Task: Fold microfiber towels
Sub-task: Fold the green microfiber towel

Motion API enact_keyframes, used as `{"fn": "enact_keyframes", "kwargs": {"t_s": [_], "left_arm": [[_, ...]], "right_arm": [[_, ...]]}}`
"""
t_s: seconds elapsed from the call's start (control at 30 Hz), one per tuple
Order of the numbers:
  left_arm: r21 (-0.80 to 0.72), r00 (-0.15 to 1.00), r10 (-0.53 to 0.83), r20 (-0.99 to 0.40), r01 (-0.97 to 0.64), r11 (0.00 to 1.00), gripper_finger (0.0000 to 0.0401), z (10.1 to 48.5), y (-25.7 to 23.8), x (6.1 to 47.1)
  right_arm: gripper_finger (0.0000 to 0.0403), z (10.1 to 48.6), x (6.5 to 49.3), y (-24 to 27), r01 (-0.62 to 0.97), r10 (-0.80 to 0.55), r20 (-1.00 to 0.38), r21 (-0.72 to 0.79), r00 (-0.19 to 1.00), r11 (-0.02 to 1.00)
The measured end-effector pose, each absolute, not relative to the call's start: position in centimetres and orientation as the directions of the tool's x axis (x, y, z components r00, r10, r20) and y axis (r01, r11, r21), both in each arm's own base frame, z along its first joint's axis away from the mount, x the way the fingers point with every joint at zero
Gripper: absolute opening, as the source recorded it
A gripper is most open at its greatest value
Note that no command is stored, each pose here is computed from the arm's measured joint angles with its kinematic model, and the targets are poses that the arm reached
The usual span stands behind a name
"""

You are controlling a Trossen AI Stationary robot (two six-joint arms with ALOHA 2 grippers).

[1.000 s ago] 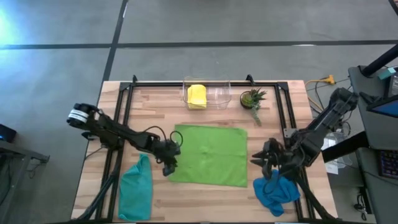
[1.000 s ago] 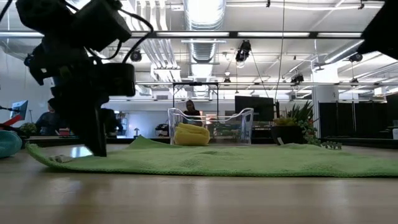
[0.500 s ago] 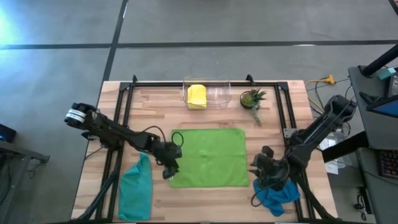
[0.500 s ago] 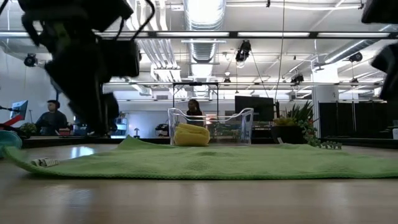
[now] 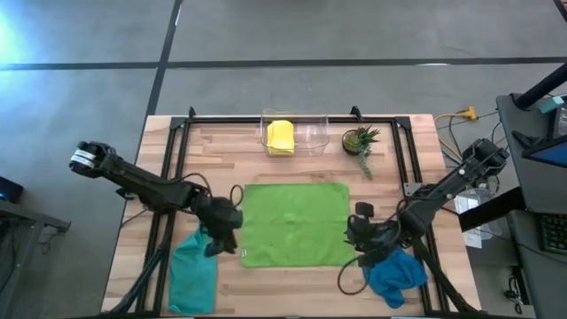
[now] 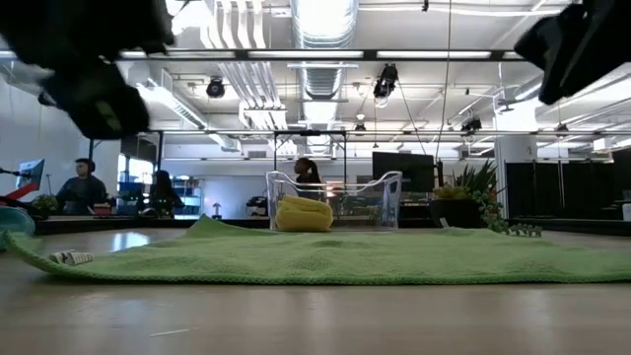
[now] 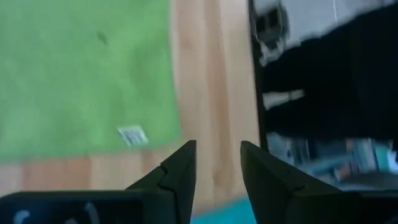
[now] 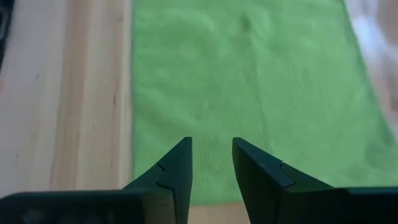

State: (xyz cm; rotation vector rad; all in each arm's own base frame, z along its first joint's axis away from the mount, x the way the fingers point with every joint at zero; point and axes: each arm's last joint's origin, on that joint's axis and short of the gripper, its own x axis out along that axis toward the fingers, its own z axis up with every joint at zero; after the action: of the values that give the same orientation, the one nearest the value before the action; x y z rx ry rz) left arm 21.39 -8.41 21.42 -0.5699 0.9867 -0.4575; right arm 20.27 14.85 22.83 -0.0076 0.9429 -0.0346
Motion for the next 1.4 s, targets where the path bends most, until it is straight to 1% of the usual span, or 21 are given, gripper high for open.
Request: {"fn": "enact_keyframes", "kwargs": {"t_s": [0.1,0.17,0.27,0.4,0.5,0.6,0.73,0.8,0.93,1.1,1.23,1.4], "left_arm": [[-0.600,0.450,-0.598,-0.663,0.157,0.784,0.0097,22.2,-9.7,19.8],[-0.542,0.474,-0.555,-0.683,0.180,0.821,0.0081,22.6,-10.7,18.7],[-0.424,0.539,-0.455,-0.709,0.190,0.885,0.0050,23.1,-12.1,17.0],[-0.268,0.639,-0.301,-0.708,0.152,0.951,0.0010,23.3,-13.3,15.5],[-0.155,0.677,-0.188,-0.712,0.110,0.982,0.0004,22.9,-13.7,15.1],[-0.060,0.651,-0.089,-0.754,0.067,0.996,0.0001,21.8,-13.7,15.1],[0.062,0.561,0.022,-0.827,0.054,0.997,0.0001,20.0,-13.6,15.2],[0.098,0.528,0.054,-0.848,0.057,0.994,0.0001,19.1,-13.8,15.4],[0.121,0.504,0.075,-0.861,0.059,0.991,0.0001,18.0,-14.3,15.9],[0.107,0.514,0.062,-0.856,0.058,0.993,0.0001,17.3,-15.0,16.6],[0.095,0.524,0.050,-0.850,0.060,0.994,0.0001,17.2,-15.2,16.7],[0.053,0.521,0.008,-0.854,0.073,0.996,0.0001,17.4,-15.4,16.7]], "right_arm": [[0.0119,23.2,19.8,15.6,-0.092,-0.014,-0.804,-0.085,0.595,0.992],[0.0128,23.3,19.5,16.2,-0.143,0.002,-0.804,-0.104,0.595,0.984],[0.0140,22.9,18.6,16.8,-0.167,0.013,-0.813,-0.104,0.582,0.981],[0.0159,22.2,17.6,17.5,-0.176,0.017,-0.818,-0.103,0.575,0.979],[0.0177,21.7,17.3,17.5,-0.175,0.004,-0.813,-0.120,0.582,0.977],[0.0197,21.0,17.1,17.2,-0.172,-0.013,-0.821,-0.136,0.570,0.976],[0.0218,19.9,17.0,17.0,-0.169,-0.013,-0.821,-0.133,0.571,0.977],[0.0225,19.5,17.0,17.0,-0.160,-0.001,-0.815,-0.115,0.580,0.980],[0.0231,18.9,17.1,17.2,-0.107,0.024,-0.801,-0.050,0.598,0.993],[0.0227,18.0,17.9,18.2,-0.137,0.087,-0.792,0.004,0.604,0.991],[0.0224,16.3,18.6,19.4,-0.199,0.176,-0.825,0.078,0.537,0.977],[0.0224,13.9,18.8,19.6,-0.134,0.124,-0.877,0.069,0.465,0.989]]}}
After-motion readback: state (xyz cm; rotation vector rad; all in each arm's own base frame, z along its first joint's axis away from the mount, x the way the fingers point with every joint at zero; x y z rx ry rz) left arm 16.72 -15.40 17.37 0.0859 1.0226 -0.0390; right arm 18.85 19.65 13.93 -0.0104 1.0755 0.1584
